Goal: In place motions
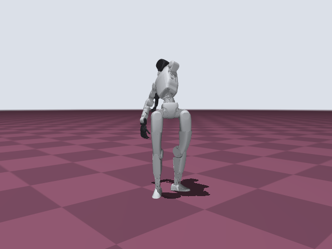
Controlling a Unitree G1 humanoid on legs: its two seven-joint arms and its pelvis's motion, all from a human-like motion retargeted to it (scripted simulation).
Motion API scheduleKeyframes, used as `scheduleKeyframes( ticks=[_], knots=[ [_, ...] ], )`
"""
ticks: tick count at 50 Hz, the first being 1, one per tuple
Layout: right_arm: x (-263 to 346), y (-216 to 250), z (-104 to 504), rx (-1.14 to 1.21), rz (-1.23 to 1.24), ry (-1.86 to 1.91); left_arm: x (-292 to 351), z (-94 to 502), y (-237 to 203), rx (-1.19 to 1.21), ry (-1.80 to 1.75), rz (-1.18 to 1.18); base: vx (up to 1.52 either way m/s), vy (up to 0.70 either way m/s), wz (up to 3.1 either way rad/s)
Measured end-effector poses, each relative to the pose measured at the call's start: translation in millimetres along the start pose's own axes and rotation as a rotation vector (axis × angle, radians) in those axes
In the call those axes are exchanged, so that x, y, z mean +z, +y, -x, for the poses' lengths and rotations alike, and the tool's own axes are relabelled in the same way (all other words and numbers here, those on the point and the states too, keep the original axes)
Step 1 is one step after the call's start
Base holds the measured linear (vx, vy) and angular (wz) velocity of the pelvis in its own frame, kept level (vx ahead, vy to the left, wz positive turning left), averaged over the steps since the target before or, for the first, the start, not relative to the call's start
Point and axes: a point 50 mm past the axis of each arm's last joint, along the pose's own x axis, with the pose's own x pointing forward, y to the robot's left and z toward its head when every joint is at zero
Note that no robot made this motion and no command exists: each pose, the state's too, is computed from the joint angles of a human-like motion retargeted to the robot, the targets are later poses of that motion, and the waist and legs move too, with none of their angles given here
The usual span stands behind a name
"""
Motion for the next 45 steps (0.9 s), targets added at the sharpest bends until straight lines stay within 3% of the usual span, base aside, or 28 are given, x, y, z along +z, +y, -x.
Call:
scheduleKeyframes(
  ticks=[11, 22, 30, 38, 45],
  knots=[
    [-74, 36, 10, 0.138, -0.131, 0.39, 33, 1, 11, 0.023, -0.181, 0.03, -0.04, -0.11, 0.11],
    [-124, 32, 36, 0.049, -0.298, 0.618, 66, 8, 24, 0.048, -0.349, 0.024, -0.04, -0.04, 0.0],
    [-135, 29, 44, -0.061, -0.394, 0.648, 51, 4, 18, 0.023, -0.257, -0.021, -0.04, -0.01, -0.1],
    [-97, 16, 21, -0.15, -0.253, 0.459, -52, 9, -13, 0.026, 0.245, -0.112, -0.13, -0.08, -0.54],
    [12, -23, 4, -0.161, -0.327, -0.112, -134, 56, -43, -0.161, 0.683, -0.092, -0.12, -0.04, -0.62]
  ],
)
